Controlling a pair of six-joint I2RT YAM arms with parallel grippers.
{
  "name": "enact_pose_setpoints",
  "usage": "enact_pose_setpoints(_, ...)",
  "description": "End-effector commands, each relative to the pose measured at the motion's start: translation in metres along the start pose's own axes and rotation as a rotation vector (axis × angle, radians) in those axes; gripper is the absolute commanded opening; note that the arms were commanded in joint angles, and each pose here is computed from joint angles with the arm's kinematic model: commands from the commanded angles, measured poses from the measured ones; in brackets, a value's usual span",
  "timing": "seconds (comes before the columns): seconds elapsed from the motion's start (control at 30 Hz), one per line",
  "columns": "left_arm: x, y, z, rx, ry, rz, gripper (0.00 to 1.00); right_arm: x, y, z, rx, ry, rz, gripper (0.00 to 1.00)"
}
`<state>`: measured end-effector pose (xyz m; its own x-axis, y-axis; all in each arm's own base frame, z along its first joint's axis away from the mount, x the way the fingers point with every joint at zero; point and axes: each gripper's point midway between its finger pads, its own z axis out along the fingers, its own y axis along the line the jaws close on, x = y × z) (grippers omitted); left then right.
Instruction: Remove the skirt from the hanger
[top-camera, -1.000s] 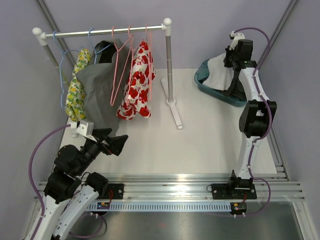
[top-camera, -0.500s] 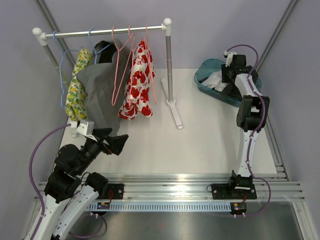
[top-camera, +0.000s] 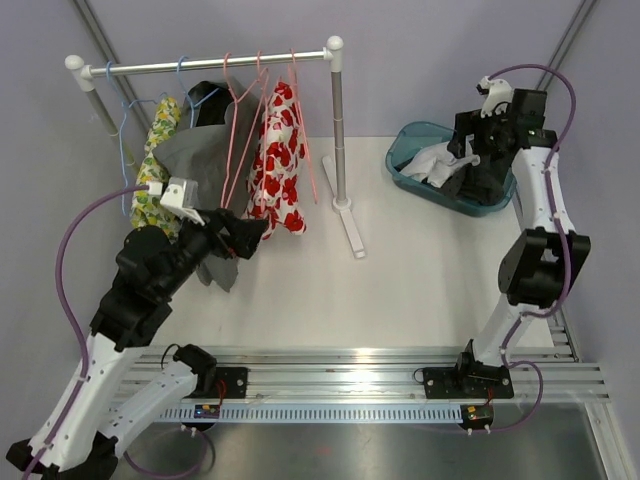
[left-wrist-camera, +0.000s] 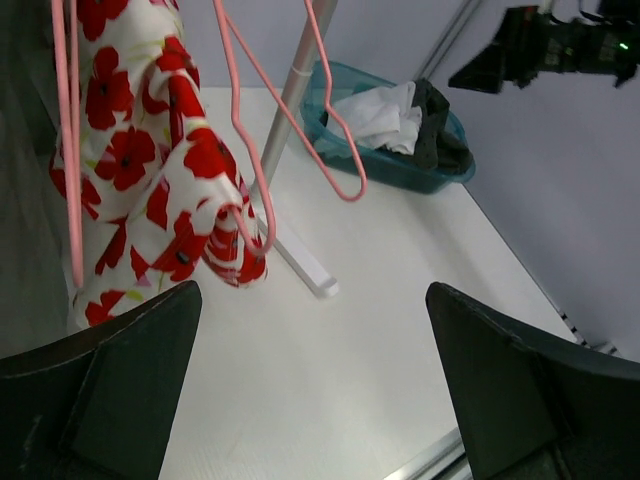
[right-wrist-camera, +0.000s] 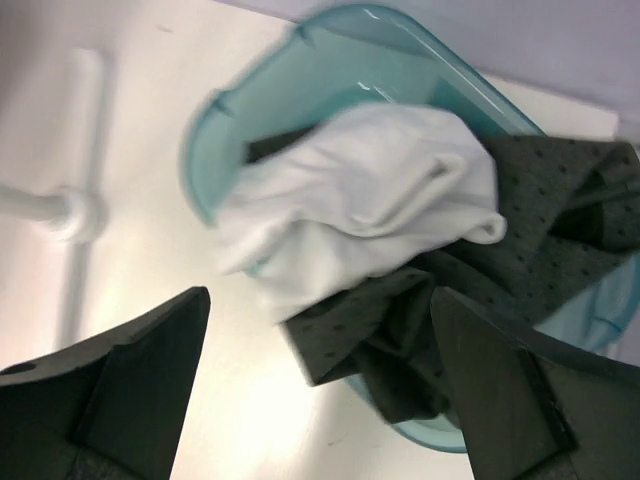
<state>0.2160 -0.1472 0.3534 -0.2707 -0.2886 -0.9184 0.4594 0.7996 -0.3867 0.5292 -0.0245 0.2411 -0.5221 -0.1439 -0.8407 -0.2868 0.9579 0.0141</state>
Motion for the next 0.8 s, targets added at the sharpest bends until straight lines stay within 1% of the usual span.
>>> enact_pose_setpoints(0.0, -0.053, -0.003, 0.018, -0.049, -0.127, -0.009, 0.99, 0.002, 0.078, -0.062, -0.283, -0.026, -0.024, 1.00)
enact_pose_setpoints(0.03, -0.061, 0.001, 0.024, -0.082, -0.140, 0.000, 0.99, 0.008, 0.091, -0.073, -0.338, -0.030, -0.016, 1.00)
enact_pose_setpoints(0.07, -0.067, 0.003, 0.040, -0.105, -0.126, 0.007, 0.99, 0.015, 0.106, -0.082, -0.405, -0.034, -0.003, 1.00)
enact_pose_setpoints(0.1, -0.073, 0.004, 0.046, -0.120, -0.128, 0.014, 0.99, 0.028, 0.140, -0.104, -0.561, -0.048, 0.026, 0.99)
enact_pose_setpoints(0.17, -0.082, 0.009, 0.070, -0.161, -0.110, 0.034, 0.99, 0.043, 0.167, -0.125, -0.700, -0.051, 0.060, 0.99)
enact_pose_setpoints(0.2, -0.080, 0.011, 0.080, -0.177, -0.084, 0.040, 0.99, 0.057, 0.185, -0.138, -0.789, -0.036, 0.127, 0.99)
enact_pose_setpoints(0.23, -0.083, 0.017, 0.086, -0.210, -0.081, 0.058, 0.99, 0.064, 0.191, -0.143, -0.819, -0.026, 0.154, 1.00)
enact_pose_setpoints(0.27, -0.074, 0.025, 0.104, -0.241, -0.043, 0.067, 0.98, 0.071, 0.196, -0.146, -0.840, -0.013, 0.179, 1.00)
enact_pose_setpoints(0.3, -0.084, 0.025, 0.108, -0.254, -0.057, 0.075, 0.97, 0.086, 0.201, -0.150, -0.857, 0.021, 0.206, 1.00)
enact_pose_setpoints(0.4, -0.085, 0.038, 0.129, -0.323, -0.043, 0.109, 0.93, 0.104, 0.198, -0.152, -0.802, 0.066, 0.178, 1.00)
enact_pose_setpoints(0.47, -0.085, 0.047, 0.139, -0.361, -0.040, 0.129, 0.90, 0.107, 0.195, -0.149, -0.770, 0.057, 0.148, 0.99)
enact_pose_setpoints(0.5, -0.079, 0.051, 0.149, -0.374, -0.024, 0.138, 0.86, 0.108, 0.196, -0.151, -0.759, 0.050, 0.143, 0.99)
enact_pose_setpoints(0.57, -0.084, 0.052, 0.155, -0.381, -0.032, 0.148, 0.81, 0.108, 0.195, -0.150, -0.747, 0.042, 0.143, 1.00)
enact_pose_setpoints(0.7, -0.084, 0.053, 0.166, -0.377, -0.031, 0.161, 0.65, 0.107, 0.192, -0.152, -0.730, 0.035, 0.126, 0.99)
enact_pose_setpoints(0.73, -0.083, 0.052, 0.167, -0.369, -0.027, 0.164, 0.53, 0.107, 0.191, -0.152, -0.725, 0.032, 0.123, 0.99)
enact_pose_setpoints(0.77, -0.083, 0.052, 0.168, -0.370, -0.026, 0.167, 0.47, 0.107, 0.190, -0.152, -0.720, 0.028, 0.120, 1.00)
